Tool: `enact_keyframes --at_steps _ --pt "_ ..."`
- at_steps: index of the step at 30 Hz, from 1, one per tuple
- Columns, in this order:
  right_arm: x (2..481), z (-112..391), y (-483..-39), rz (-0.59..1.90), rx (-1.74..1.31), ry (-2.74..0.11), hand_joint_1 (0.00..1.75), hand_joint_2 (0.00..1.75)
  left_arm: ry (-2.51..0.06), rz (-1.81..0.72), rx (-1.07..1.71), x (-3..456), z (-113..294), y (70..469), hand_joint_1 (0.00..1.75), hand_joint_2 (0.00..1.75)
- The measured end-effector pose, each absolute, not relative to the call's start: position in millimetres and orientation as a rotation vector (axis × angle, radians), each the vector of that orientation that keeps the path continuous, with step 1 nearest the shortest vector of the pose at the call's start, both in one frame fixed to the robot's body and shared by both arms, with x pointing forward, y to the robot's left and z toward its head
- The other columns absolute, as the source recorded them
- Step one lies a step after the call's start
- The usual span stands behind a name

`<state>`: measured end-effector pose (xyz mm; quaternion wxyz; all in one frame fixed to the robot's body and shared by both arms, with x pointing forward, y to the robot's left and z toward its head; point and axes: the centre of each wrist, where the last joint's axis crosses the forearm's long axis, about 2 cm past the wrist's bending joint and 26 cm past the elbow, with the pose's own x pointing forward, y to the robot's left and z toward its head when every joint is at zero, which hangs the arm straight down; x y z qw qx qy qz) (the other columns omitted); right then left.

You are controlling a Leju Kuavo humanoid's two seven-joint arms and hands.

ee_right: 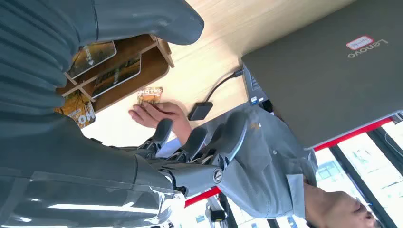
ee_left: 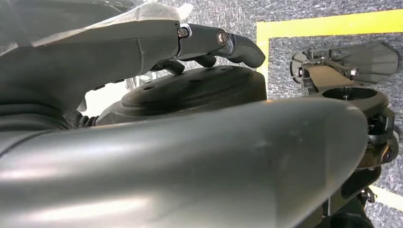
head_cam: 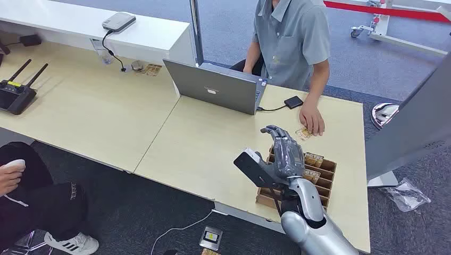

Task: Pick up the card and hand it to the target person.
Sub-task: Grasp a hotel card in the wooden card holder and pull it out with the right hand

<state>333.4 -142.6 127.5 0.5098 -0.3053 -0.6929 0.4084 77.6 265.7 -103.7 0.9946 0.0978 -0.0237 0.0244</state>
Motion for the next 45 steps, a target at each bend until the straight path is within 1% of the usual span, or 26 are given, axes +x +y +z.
enact_keyframes --at_steps 3,10,15,19,24,29,34,45 --pt "333.7 127.8 -142.6 0.985 -0.737 -1.669 0.65 1.75 -0.049 0.049 0.197 77.3 -103.8 265.6 0.00 0.00" --pt "334.4 125.0 -144.3 1.006 -0.753 -1.643 0.79 1.75 -0.051 0.051 0.201 76.5 -104.1 264.5 0.00 0.00" --pt "334.6 120.6 -146.1 1.033 -0.774 -1.609 0.78 1.75 -0.049 0.051 0.204 76.2 -104.2 263.4 0.00 0.00" --pt "334.9 117.2 -147.7 1.051 -0.789 -1.588 0.88 1.75 -0.042 0.057 0.222 76.0 -104.1 260.4 0.00 0.00" --pt "335.4 112.1 -150.6 1.075 -0.807 -1.561 0.89 1.75 -0.031 0.069 0.260 77.1 -102.7 248.2 0.00 0.00" --pt "336.3 108.2 -152.8 1.084 -0.817 -1.541 0.94 1.75 -0.030 0.071 0.267 77.6 -102.4 244.6 0.00 0.00" --pt "338.3 105.8 -155.8 1.094 -0.836 -1.526 0.89 1.75 -0.029 0.070 0.270 77.6 -102.4 244.2 0.00 0.00" --pt "340.8 102.2 -162.9 1.088 -0.887 -1.478 0.86 1.75 -0.034 0.058 0.268 76.9 -102.7 243.6 0.00 0.00"
